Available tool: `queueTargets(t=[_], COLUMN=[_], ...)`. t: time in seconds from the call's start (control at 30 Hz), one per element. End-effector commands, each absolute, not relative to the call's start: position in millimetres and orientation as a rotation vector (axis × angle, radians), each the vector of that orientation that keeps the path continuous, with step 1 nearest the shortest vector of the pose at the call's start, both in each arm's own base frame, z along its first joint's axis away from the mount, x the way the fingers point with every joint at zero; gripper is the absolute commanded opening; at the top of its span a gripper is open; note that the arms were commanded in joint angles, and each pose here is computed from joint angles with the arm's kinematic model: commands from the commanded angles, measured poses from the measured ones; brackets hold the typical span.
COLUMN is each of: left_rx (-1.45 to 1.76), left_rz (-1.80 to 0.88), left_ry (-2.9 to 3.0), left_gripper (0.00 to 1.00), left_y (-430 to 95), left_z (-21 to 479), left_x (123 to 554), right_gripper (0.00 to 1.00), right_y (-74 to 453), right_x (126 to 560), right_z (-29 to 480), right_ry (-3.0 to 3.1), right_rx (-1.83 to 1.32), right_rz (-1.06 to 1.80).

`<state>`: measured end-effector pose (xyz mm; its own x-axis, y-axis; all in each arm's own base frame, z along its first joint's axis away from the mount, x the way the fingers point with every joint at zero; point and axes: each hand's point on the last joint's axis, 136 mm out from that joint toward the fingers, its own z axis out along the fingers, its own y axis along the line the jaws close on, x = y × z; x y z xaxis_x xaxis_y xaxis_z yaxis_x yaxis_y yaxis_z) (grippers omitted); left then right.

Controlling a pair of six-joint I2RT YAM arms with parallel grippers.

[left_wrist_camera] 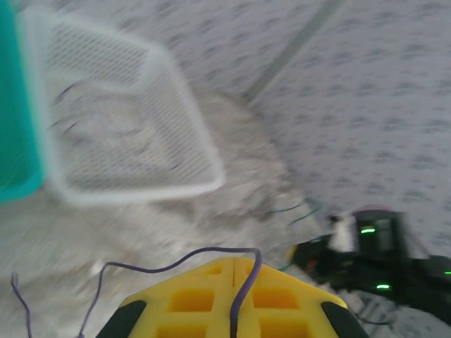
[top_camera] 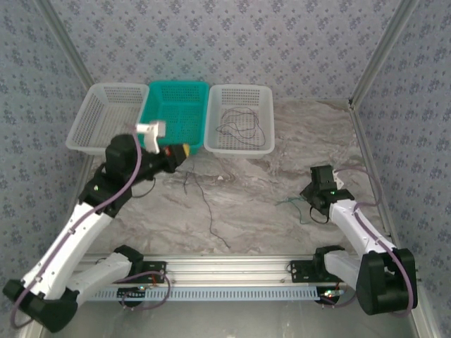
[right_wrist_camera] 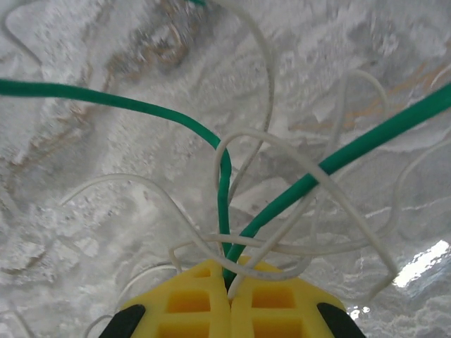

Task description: Untangle the cables

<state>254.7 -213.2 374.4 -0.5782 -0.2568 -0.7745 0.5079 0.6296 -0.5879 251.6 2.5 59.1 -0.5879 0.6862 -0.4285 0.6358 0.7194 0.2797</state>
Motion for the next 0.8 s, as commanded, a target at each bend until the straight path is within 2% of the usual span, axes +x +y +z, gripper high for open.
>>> queueTargets(t=[0.0, 0.27, 0.47, 0.6, 0.77], left_rx=[0.395, 0.474, 0.548, 0.484, 0.453], left_rz=[-1.082, -0.873, -0.917, -0.926, -0.777], left_ry=[1.773, 1.566, 1.359, 1.062, 0.873], left_gripper=[0.00, 0.00, 0.00, 0.00, 0.00], left_y=[-247, -279, -308, -291, -279], left_z=[435, 532, 620, 688, 708], left_x=[255, 327, 349, 349, 372], right_gripper=[0.00, 0.00, 0.00, 0.00, 0.00], right_y=[8, 8, 8, 10, 24], right_x=[262, 263, 263, 265, 273], right_z=[67, 82, 85, 84, 82], right_ry=[2.365, 2.331, 2.328, 2.325, 2.365], right_rx=[1.012, 0.984, 0.978, 0.984, 0.921], right_rz=[0.203, 0.223, 0.222, 0.236, 0.299])
